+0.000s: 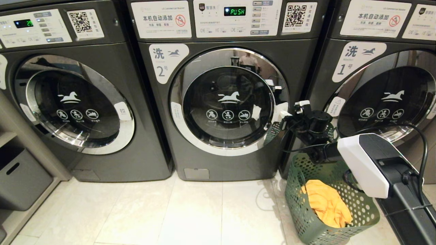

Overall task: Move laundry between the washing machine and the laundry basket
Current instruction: Press the washing machine door tightly with the right hand

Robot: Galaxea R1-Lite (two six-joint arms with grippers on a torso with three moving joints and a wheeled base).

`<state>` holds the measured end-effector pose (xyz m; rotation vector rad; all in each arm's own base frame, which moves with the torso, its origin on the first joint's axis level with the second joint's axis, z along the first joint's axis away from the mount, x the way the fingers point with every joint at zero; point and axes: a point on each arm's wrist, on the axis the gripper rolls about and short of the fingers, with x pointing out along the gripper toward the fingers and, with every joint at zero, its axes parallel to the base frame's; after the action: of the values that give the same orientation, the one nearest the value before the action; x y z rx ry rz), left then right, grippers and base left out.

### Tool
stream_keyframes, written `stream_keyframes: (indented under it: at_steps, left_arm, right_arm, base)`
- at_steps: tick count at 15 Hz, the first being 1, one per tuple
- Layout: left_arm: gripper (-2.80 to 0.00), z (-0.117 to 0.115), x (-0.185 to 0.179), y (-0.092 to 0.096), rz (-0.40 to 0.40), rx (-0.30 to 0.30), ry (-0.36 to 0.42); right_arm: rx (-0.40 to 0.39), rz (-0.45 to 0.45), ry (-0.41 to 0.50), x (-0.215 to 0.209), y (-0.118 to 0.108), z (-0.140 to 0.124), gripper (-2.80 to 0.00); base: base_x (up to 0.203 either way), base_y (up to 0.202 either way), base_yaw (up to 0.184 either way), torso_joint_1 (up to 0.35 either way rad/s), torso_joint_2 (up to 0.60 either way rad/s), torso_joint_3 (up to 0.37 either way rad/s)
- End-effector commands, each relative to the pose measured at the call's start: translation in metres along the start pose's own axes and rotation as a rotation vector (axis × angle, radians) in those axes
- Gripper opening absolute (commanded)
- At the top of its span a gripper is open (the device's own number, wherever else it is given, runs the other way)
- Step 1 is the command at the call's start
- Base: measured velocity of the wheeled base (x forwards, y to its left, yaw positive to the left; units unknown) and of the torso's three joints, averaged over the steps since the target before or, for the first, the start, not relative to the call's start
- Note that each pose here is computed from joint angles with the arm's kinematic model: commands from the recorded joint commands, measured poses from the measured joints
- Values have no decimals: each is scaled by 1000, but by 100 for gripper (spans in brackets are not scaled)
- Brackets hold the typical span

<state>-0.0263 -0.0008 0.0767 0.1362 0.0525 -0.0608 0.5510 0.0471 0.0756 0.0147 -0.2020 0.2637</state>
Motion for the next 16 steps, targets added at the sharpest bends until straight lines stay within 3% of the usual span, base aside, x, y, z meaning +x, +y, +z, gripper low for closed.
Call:
stream_keyframes:
  at_steps: [1, 8, 16]
  left_arm:
    - [-280, 0, 0, 0, 0, -1, 0]
    - [-280, -1, 0, 0, 8, -2, 3]
    - [-280, 0, 0, 0, 9, -4, 2]
  right_arm:
    - [-2, 2, -11, 0, 0, 3, -280]
    - [-6, 4, -33, 1, 1, 13, -280]
    - [-15, 15, -99, 2, 5, 40, -280]
  base:
    - [0, 0, 0, 0, 0, 0]
    - [0, 0, 0, 2, 1, -146]
    - [0, 0, 0, 1, 1, -12]
